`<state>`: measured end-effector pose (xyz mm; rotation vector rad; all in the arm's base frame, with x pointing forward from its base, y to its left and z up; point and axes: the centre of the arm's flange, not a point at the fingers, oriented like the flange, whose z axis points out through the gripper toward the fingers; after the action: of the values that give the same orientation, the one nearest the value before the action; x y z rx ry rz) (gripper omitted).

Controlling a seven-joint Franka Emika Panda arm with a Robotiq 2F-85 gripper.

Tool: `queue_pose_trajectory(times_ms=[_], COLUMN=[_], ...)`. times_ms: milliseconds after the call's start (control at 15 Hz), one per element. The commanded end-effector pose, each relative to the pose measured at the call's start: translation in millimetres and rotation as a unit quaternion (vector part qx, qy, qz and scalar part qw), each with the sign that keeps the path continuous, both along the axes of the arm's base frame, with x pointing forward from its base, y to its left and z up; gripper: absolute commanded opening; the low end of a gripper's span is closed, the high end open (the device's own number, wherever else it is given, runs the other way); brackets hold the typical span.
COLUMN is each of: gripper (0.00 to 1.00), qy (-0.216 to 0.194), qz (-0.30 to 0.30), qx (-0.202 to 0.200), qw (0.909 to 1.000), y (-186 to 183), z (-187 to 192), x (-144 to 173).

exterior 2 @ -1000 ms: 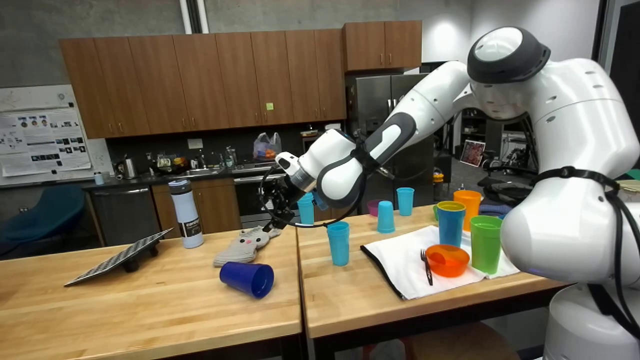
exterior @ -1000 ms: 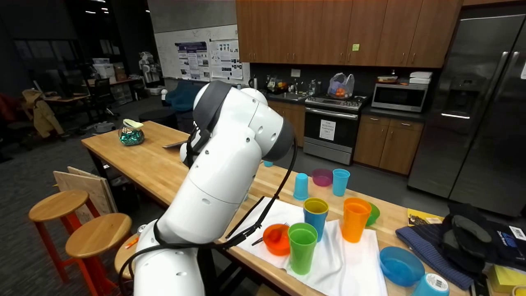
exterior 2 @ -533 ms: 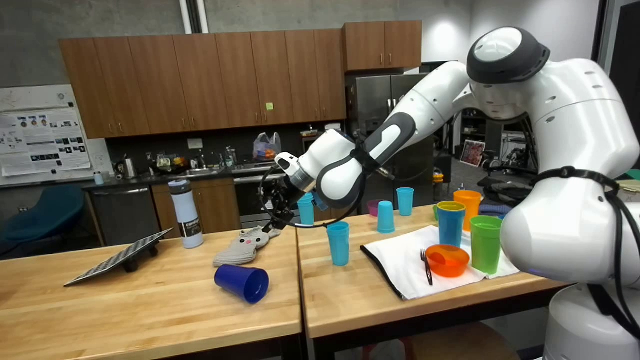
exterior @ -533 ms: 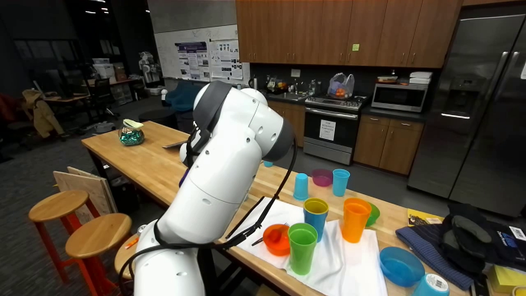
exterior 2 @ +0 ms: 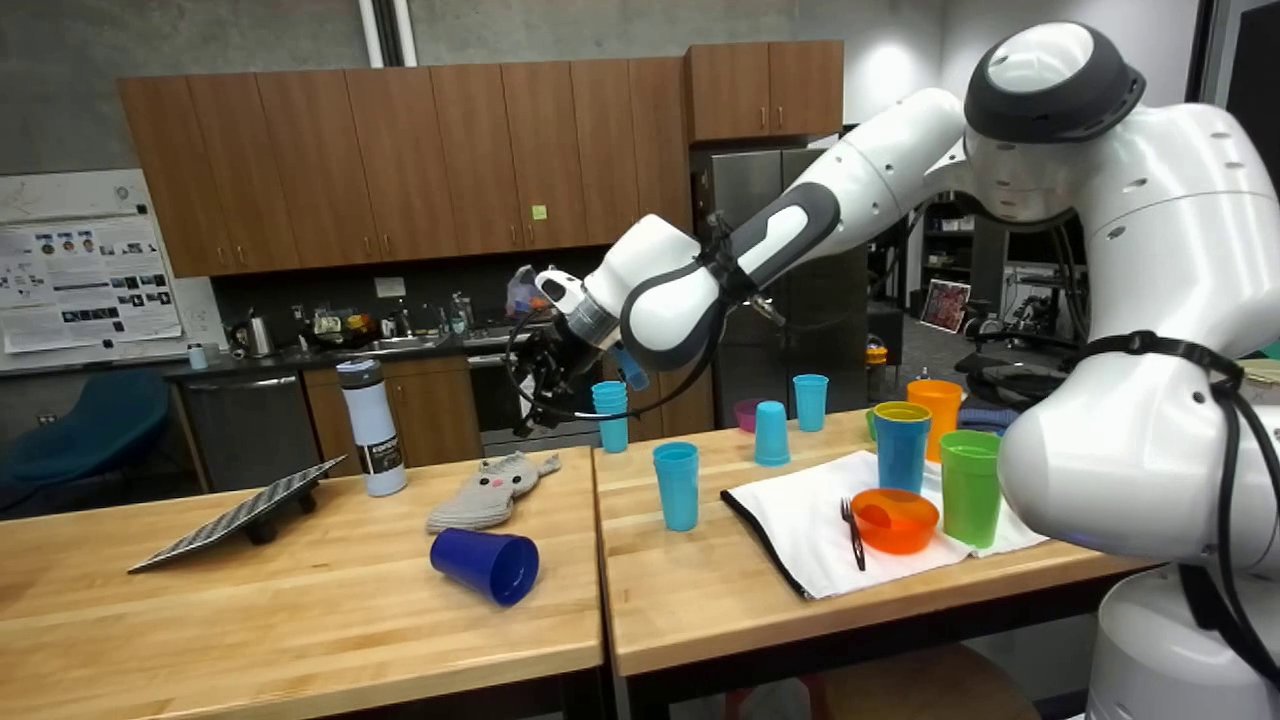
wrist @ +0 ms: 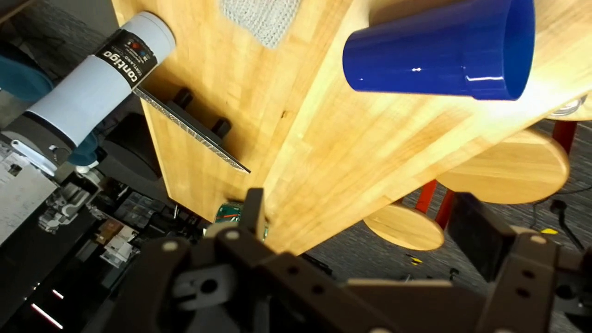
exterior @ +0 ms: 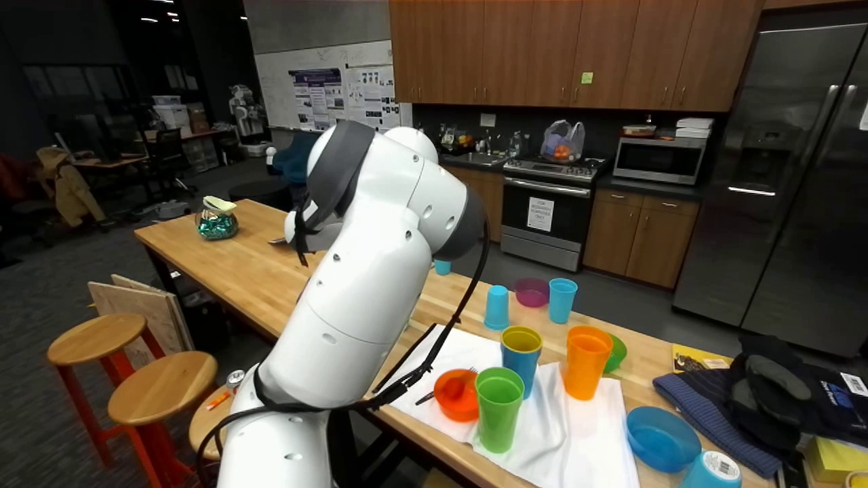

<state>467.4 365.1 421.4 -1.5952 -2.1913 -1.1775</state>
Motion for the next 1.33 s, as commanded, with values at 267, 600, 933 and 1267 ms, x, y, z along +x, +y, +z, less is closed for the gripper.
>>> queue_pose_trajectory(times_ms=[267, 600, 933, 1267], gripper=[1.00, 1.00, 1.00, 1.00], qy=[0.012, 0.014, 0.013, 0.013], qz=[-0.007, -0.008, -0.008, -0.008], qx=[-0.032, -0.034, -0.034, -0.033], qw=[0.9994, 0.9993, 0.9993, 0.9993], y=[4, 2, 2, 2], z=[21, 15, 15, 15], x=[-6, -4, -4, -4])
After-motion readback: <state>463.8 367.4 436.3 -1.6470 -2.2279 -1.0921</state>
